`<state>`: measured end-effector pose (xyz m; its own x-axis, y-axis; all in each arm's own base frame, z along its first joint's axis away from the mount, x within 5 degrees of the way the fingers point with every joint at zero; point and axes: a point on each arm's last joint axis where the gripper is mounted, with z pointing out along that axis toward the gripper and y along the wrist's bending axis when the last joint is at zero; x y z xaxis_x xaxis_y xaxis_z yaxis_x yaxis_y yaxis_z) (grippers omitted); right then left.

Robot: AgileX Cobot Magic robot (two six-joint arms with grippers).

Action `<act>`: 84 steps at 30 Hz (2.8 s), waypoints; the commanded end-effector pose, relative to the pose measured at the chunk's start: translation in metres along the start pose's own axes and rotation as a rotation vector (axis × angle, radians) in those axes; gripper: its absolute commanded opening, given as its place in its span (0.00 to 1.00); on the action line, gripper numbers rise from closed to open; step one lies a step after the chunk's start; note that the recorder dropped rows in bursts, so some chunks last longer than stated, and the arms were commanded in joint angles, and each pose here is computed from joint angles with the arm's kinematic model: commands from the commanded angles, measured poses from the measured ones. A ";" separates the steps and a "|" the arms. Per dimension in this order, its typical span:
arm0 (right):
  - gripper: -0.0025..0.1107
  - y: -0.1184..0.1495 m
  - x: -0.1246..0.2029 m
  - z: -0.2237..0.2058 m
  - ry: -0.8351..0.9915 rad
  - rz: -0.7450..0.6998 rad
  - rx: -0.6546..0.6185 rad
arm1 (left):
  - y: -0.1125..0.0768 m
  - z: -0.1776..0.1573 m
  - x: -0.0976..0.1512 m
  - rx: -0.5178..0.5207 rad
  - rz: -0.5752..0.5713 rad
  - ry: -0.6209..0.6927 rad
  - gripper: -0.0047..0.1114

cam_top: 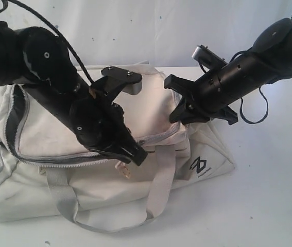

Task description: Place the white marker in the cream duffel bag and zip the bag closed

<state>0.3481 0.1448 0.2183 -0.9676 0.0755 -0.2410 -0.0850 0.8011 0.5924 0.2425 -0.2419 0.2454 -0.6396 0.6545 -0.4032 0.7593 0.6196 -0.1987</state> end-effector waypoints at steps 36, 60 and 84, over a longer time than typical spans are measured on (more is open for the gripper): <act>0.02 -0.065 -0.030 -0.040 -0.143 0.071 0.084 | 0.122 -0.114 0.074 -0.574 -0.280 0.274 0.04; 0.47 -0.055 -0.029 -0.059 -0.128 -0.146 0.132 | 0.082 -0.112 0.053 -0.100 -0.087 0.013 0.04; 0.57 0.058 0.017 -0.040 -0.027 -0.879 -0.106 | 0.071 -0.115 0.030 0.062 -0.318 -0.234 0.04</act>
<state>0.3216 0.1577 0.2740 -0.6030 -0.5138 -0.6103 -0.7721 0.5682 0.2845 0.2644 -0.1274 0.3141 -0.7722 0.3996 -0.4940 0.5960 0.7250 -0.3452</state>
